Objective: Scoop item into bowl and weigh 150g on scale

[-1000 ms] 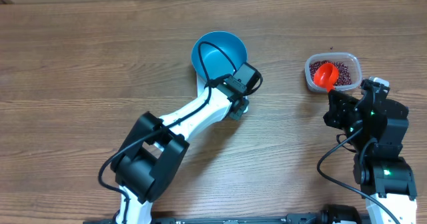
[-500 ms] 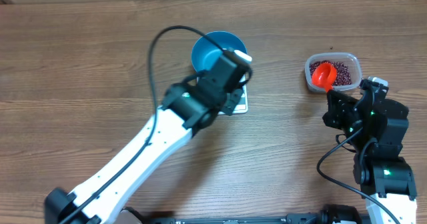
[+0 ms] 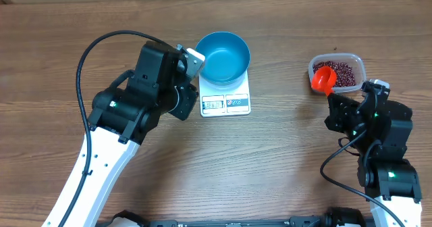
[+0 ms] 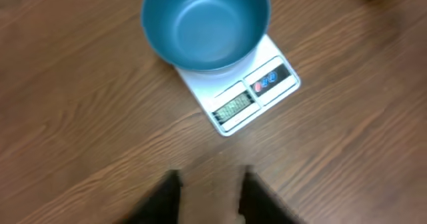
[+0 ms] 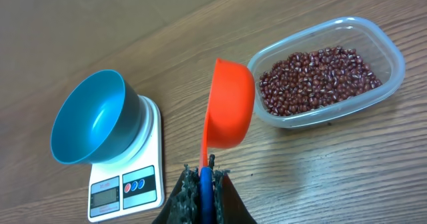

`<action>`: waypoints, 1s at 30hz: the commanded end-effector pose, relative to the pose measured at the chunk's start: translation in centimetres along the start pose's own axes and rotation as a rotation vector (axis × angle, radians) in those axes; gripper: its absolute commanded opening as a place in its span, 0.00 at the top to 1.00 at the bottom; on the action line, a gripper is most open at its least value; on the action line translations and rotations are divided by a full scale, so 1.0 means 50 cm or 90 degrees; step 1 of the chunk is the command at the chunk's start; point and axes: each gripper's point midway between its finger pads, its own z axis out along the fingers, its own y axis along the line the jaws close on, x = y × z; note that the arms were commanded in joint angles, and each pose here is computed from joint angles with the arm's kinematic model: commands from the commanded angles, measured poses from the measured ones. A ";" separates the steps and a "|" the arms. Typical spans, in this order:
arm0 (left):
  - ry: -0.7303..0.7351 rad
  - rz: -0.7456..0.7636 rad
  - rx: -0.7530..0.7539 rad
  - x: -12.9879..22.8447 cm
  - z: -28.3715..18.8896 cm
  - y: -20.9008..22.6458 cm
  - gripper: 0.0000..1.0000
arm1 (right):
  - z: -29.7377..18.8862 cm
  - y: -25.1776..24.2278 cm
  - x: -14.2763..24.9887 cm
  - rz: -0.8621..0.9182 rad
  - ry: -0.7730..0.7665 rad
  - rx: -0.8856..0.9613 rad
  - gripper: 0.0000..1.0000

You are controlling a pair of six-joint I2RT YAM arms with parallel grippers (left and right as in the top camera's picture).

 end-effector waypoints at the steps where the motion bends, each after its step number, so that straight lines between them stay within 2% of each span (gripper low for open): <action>1: -0.006 0.016 0.065 -0.009 0.007 -0.034 0.00 | -0.012 0.015 -0.025 -0.006 -0.018 -0.015 0.97; 8: 0.007 -0.001 0.065 -0.005 0.019 -0.034 0.00 | -0.013 0.012 -0.015 -0.002 -0.006 -0.012 0.97; 15: 0.008 -0.001 0.065 -0.005 0.020 -0.034 0.00 | -0.017 0.052 0.010 -0.002 0.035 -0.087 0.96; 19: 0.008 -0.001 0.065 -0.005 0.020 -0.034 0.00 | -0.025 0.063 -0.017 -0.063 0.006 -0.095 0.97; 24: 0.008 -0.001 0.065 -0.005 0.020 -0.034 0.00 | -0.060 0.039 -0.111 -0.146 -0.024 0.022 0.97; 30: 0.008 -0.001 0.065 -0.005 0.020 -0.034 0.00 | -0.040 -0.017 -0.185 -0.239 0.072 0.174 0.97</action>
